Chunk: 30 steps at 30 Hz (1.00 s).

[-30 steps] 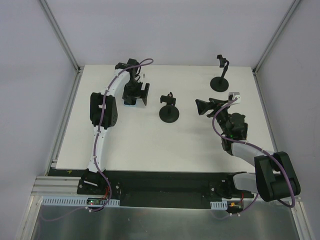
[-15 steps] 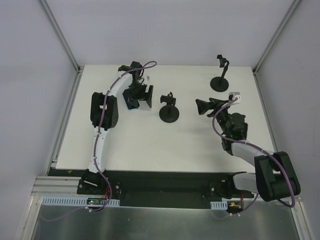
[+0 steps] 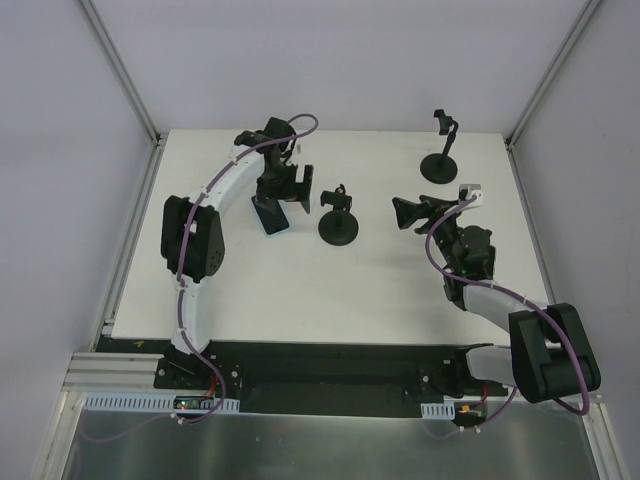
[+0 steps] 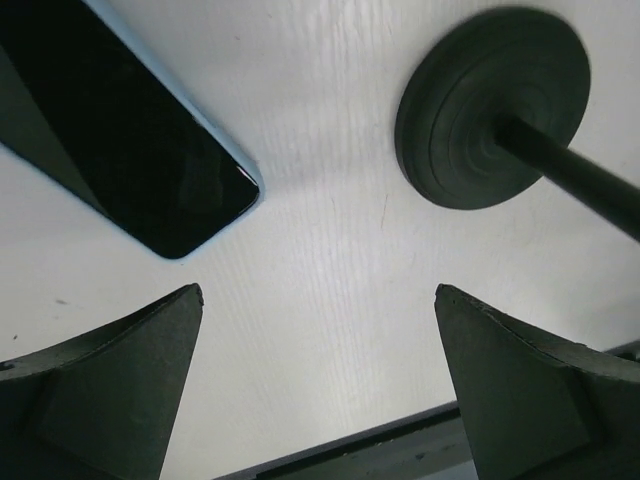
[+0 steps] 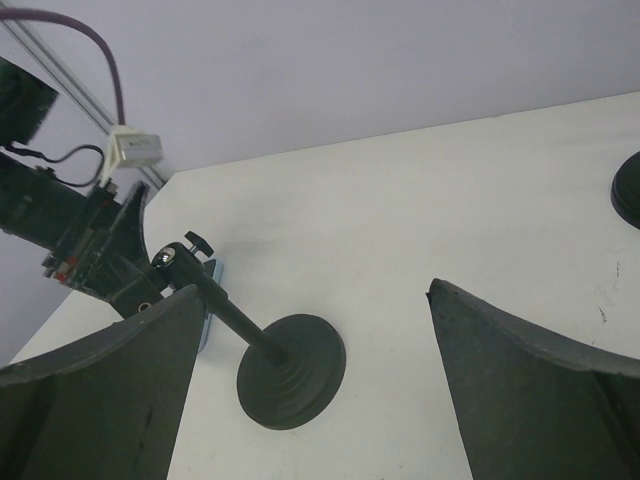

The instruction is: Place the phone on the phone stand

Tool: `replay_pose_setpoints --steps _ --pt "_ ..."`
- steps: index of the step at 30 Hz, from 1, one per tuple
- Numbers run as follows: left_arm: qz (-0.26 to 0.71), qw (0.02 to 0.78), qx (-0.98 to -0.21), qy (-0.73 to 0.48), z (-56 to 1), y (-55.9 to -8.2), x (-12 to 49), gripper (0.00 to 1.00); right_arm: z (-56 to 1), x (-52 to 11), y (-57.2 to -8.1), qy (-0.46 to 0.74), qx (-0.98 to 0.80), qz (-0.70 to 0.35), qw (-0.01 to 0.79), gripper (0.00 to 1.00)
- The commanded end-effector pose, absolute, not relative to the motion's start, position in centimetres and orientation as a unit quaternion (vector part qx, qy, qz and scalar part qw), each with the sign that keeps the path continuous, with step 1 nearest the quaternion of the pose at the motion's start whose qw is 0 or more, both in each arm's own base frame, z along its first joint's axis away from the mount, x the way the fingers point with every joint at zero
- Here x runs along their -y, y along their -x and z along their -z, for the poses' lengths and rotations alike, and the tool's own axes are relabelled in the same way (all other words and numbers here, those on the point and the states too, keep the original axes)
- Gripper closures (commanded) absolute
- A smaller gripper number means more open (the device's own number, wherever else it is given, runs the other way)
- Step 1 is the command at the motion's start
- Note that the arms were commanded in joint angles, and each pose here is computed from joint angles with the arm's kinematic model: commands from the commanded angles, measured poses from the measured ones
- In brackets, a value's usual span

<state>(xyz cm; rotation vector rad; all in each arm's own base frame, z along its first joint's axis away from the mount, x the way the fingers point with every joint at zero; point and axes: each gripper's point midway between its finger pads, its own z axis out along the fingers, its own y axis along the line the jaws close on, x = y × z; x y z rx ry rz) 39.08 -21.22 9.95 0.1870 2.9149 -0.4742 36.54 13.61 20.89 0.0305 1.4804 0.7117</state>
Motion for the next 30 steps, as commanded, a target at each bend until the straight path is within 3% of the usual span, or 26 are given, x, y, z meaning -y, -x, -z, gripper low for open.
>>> replay_pose_setpoints --steps 1,8,19,30 --pt "0.097 0.170 -0.980 0.032 -13.4 -41.2 18.2 0.01 -23.7 -13.4 -36.8 -0.012 -0.622 -0.327 0.711 0.04" --pt "0.078 0.146 -0.966 0.196 -12.1 -42.6 14.8 0.01 -23.6 -13.1 -36.9 -0.018 -0.623 -0.324 0.712 0.04" --pt "0.033 0.151 -0.934 0.323 -9.5 -44.8 13.8 0.01 -23.6 -12.7 -36.9 -0.022 -0.622 -0.322 0.714 0.04" --pt "0.041 0.109 -0.932 0.344 -6.6 -44.5 15.3 0.01 -23.6 -12.5 -36.8 -0.023 -0.621 -0.324 0.713 0.04"
